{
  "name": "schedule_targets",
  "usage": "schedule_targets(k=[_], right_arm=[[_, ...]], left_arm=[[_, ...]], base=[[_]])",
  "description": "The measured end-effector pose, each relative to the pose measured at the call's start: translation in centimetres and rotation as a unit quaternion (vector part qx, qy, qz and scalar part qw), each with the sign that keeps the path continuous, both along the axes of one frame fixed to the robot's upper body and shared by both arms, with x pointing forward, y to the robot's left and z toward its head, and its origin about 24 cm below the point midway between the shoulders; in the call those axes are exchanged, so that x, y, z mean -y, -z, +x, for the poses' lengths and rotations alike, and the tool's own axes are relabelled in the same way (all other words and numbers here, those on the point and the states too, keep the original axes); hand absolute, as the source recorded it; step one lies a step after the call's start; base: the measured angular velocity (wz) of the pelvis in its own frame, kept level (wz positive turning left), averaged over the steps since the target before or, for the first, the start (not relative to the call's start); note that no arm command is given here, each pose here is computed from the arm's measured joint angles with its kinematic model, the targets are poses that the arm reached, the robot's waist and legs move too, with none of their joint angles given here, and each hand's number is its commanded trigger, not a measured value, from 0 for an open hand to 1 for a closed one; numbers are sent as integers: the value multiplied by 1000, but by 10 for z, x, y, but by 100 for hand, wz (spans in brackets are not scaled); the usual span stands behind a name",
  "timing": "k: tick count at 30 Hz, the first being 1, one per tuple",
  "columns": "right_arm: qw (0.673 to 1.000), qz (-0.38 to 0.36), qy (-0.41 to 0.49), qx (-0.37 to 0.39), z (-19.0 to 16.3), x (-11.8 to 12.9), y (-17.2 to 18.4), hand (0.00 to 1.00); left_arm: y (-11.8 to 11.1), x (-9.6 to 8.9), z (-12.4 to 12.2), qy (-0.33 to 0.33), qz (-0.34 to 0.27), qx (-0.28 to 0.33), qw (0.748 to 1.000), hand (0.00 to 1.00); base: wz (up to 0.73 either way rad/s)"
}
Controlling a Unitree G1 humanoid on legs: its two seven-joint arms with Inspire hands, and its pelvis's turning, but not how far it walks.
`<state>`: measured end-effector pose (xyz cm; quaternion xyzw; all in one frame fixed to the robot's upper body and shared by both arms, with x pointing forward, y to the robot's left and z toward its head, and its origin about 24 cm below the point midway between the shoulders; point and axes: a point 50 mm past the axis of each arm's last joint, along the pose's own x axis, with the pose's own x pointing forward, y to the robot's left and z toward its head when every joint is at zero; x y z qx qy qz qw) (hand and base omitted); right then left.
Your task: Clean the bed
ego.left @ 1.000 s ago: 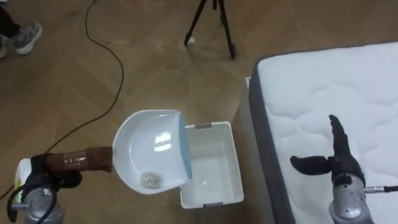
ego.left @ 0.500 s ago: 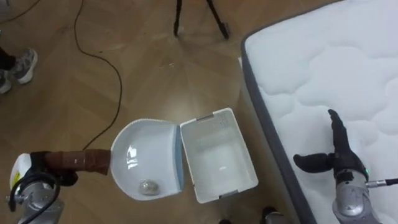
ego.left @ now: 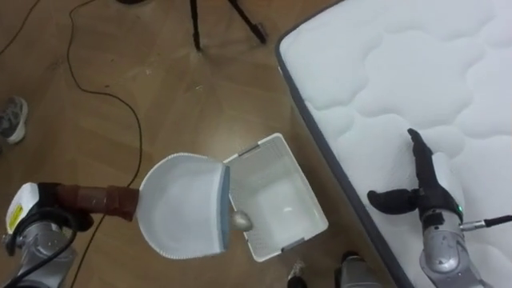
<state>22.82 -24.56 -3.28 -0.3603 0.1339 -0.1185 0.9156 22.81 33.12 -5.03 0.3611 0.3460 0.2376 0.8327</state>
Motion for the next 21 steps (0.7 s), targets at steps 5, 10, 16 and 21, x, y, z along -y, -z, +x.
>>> schedule_targets(k=[5, 10, 16, 21], right_arm=[[1000, 1, -3, 8, 1, 0, -1, 0], [1000, -1, -20, 18, 3, -3, -4, 0], [999, -2, -29, 29, 4, -6, -7, 0], [999, -4, -27, 31, 3, -6, -6, 0]], left_arm=[[-6, -1, 10, -5, -1, 10, 1000, 100], [-9, -3, 13, -12, -3, 17, 1000, 100], [-15, -9, 15, -14, 6, 25, 1000, 100], [-17, -10, 15, -23, 18, 34, 999, 100]], base=[[-2], [-3], [-2], [0]])
